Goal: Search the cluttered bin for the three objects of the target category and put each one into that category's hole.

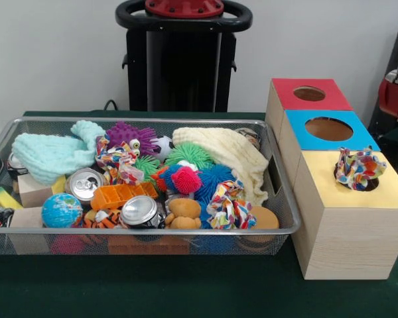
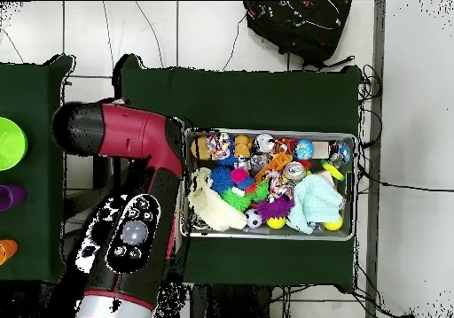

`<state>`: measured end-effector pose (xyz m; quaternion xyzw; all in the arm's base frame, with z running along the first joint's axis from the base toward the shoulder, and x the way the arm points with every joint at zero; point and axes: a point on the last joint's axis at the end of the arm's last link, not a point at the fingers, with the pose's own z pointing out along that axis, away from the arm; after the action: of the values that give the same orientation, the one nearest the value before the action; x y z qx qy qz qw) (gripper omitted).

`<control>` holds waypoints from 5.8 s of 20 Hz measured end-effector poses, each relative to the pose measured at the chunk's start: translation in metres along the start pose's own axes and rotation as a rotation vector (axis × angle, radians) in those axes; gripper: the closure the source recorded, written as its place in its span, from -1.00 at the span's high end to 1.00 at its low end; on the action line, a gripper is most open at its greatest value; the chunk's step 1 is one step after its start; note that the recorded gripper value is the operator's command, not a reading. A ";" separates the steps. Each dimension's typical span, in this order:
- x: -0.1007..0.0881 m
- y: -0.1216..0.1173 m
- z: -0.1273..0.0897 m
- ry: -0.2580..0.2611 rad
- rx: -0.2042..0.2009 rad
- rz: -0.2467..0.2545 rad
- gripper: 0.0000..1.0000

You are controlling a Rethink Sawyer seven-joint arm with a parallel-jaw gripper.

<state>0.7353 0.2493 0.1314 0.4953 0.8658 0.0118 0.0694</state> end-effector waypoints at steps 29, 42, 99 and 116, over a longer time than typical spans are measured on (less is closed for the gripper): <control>0.013 -0.057 0.009 -0.039 -0.003 0.071 -1.00; -0.018 -0.060 0.035 -0.071 -0.033 0.111 -1.00; -0.051 -0.088 0.005 0.106 0.088 0.138 -1.00; -0.045 -0.061 -0.047 0.204 0.141 0.094 -1.00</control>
<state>0.6998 0.1818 0.1775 0.5354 0.8428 0.0047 -0.0547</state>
